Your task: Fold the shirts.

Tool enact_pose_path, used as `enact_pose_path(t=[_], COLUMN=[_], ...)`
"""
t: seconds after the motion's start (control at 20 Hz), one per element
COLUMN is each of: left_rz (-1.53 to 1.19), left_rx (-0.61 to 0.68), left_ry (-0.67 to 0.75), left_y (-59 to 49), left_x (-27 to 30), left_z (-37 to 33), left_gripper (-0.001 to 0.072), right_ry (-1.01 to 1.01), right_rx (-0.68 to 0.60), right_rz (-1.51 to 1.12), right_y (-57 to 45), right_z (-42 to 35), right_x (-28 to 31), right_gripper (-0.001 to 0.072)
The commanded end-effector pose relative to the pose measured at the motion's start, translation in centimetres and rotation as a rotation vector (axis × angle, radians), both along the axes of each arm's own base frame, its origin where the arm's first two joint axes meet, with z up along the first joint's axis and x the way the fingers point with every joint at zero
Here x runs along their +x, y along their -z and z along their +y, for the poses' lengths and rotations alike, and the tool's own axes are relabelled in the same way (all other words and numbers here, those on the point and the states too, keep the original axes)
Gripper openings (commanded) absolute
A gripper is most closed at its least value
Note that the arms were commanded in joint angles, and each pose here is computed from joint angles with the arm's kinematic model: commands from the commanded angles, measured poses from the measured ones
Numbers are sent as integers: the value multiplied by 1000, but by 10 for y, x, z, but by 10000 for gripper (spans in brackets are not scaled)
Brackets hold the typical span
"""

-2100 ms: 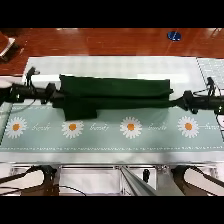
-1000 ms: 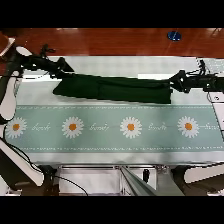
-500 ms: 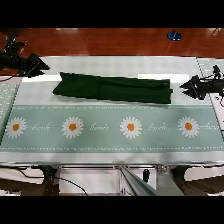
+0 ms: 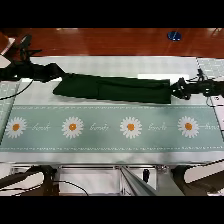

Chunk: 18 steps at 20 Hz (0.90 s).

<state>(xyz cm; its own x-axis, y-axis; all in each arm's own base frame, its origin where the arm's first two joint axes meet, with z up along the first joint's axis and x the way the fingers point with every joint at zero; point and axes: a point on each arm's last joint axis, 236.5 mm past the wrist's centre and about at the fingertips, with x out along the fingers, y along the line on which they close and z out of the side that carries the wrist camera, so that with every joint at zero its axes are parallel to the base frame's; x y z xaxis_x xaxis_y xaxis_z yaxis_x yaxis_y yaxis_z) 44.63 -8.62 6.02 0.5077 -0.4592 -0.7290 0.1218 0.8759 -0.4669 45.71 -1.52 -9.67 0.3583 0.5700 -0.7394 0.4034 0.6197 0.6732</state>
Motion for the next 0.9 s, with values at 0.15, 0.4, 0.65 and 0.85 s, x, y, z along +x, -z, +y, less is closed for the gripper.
enact_pose_path(t=[0.15, 0.4, 0.65, 0.85], left_rz=[-62, -59, -40, 48], left_rx=[9, 10, -56, -125], left_ry=[49, 94, 211, 356], left_y=[-5, -3, 3, 41], left_x=[4, -2, -20, -58], left_z=[-36, -52, -124, -221], left_gripper=[500, 20, 20, 20], right_ry=[-171, -253, -219, -147], right_rx=[18, -259, -432, -406], right_rz=[8, -5, -170, -311], right_y=[-6, -63, -136, -180], right_z=[59, 20, 18, 49], right_x=[-5, -40, -113, -177], right_gripper=[25, 29, 29, 29])
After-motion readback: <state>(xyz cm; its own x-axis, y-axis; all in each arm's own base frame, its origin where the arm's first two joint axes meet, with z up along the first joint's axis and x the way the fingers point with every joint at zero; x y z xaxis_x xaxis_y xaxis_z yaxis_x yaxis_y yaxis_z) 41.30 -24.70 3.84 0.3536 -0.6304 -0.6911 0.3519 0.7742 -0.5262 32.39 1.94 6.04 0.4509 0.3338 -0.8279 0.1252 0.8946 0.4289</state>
